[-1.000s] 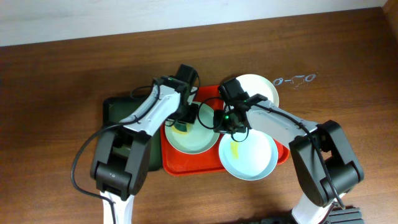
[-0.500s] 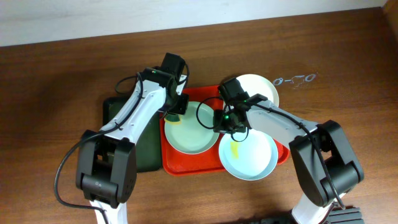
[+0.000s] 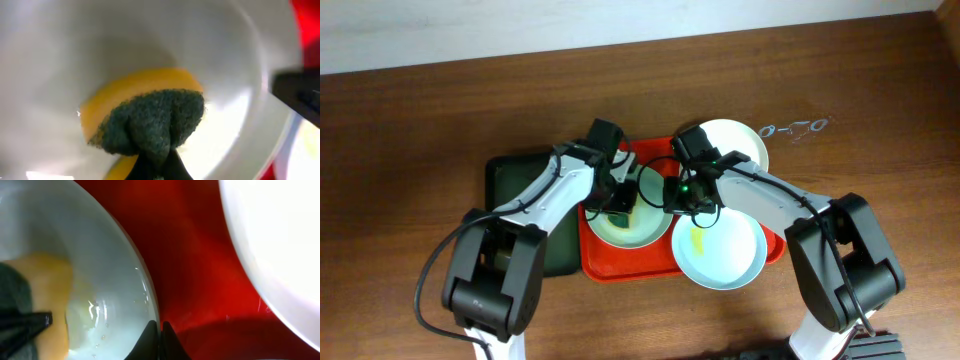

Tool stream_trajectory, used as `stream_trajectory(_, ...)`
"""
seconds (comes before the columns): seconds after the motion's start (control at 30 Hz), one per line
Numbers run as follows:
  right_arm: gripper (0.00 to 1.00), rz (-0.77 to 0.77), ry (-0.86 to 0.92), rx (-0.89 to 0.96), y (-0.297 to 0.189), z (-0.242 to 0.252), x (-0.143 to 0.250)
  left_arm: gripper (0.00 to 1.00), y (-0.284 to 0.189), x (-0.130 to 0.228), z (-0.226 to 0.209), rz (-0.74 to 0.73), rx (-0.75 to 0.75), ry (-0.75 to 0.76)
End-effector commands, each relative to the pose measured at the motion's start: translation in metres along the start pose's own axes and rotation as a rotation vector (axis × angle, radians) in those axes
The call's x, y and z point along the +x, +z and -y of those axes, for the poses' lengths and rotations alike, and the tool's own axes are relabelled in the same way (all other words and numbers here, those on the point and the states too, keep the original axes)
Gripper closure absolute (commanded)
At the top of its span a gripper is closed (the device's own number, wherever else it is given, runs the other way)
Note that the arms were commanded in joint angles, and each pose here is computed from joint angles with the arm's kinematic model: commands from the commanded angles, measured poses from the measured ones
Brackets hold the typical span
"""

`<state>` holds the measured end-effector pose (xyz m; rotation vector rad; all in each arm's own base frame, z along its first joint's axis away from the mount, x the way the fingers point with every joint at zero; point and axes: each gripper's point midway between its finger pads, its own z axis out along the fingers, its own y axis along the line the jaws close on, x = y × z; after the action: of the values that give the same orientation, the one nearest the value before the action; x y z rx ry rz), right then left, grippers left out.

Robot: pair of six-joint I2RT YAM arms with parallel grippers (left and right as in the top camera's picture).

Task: Clean dirty plates on tray and stack at the side
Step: 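Scrub the pale green plate with the sponge in the left gripper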

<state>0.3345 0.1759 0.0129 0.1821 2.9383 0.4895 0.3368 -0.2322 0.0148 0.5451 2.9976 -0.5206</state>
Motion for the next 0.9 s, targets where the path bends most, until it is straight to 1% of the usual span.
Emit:
stream_trajectory(0.0, 0.96, -0.011, -0.002, 0.009, 0.003, 0.004, 0.003, 1.0, -0.053, -0.037, 0.02, 0.141, 0.027, 0.062)
stream_trajectory(0.03, 0.96, -0.012, -0.002, 0.009, 0.003, 0.004, 0.003, 1.0, -0.064, -0.044, 0.015, 0.175, -0.023, 0.061)
stream_trajectory(0.07, 0.96, -0.011, -0.002, 0.009, 0.003, 0.004, 0.003, 1.0, -0.077, -0.052, 0.003, 0.213, -0.112, 0.06)
stream_trajectory(0.1, 0.96, -0.011, -0.001, 0.009, 0.003, 0.004, 0.002, 1.0, -0.081, -0.054, -0.005, 0.228, -0.168, 0.055)
stream_trajectory(0.13, 0.96, -0.011, -0.002, 0.009, 0.003, 0.004, 0.002, 1.0, -0.083, -0.052, -0.017, 0.225, -0.234, 0.046)
stream_trajectory(0.2, 0.96, -0.011, -0.002, 0.009, 0.003, 0.004, 0.002, 1.0, -0.08, -0.047, -0.032, 0.202, -0.314, 0.034)
stream_trajectory(0.33, 0.96, -0.011, -0.001, 0.009, 0.003, 0.004, 0.003, 1.0, -0.038, -0.035, -0.043, 0.096, -0.316, 0.026)
stream_trajectory(0.4, 0.96, -0.011, -0.001, 0.009, 0.003, 0.004, 0.002, 1.0, -0.014, -0.027, -0.042, 0.032, -0.274, 0.018)
stream_trajectory(0.43, 0.96, -0.011, -0.001, 0.009, 0.003, 0.004, 0.003, 1.0, -0.003, -0.022, -0.038, 0.002, -0.231, 0.013)
stream_trajectory(0.47, 0.96, -0.011, -0.001, 0.009, 0.003, 0.004, 0.003, 1.0, 0.009, -0.015, -0.028, -0.037, -0.153, 0.005)
stream_trajectory(0.53, 0.96, -0.011, -0.001, 0.009, 0.003, 0.004, 0.003, 1.0, 0.018, -0.006, -0.012, -0.083, -0.064, 0.001)
stream_trajectory(0.63, 0.96, -0.011, -0.001, 0.009, 0.003, 0.004, 0.002, 1.0, 0.021, 0.008, 0.01, -0.137, 0.013, 0.01)
stream_trajectory(0.73, 0.96, -0.011, -0.001, 0.009, 0.003, 0.004, 0.002, 1.0, 0.015, 0.016, 0.045, -0.173, 0.188, 0.039)
stream_trajectory(0.77, 0.96, -0.011, -0.001, 0.009, 0.003, 0.004, 0.002, 1.0, 0.007, 0.014, 0.048, -0.167, 0.216, 0.031)
stream_trajectory(0.83, 0.96, -0.011, -0.001, 0.009, 0.003, 0.004, 0.003, 1.0, -0.014, 0.003, 0.044, -0.124, 0.215, 0.022)
stream_trajectory(0.87, 0.96, -0.012, -0.001, 0.009, 0.003, 0.004, 0.003, 1.0, -0.034, -0.01, 0.039, -0.074, 0.209, 0.019)
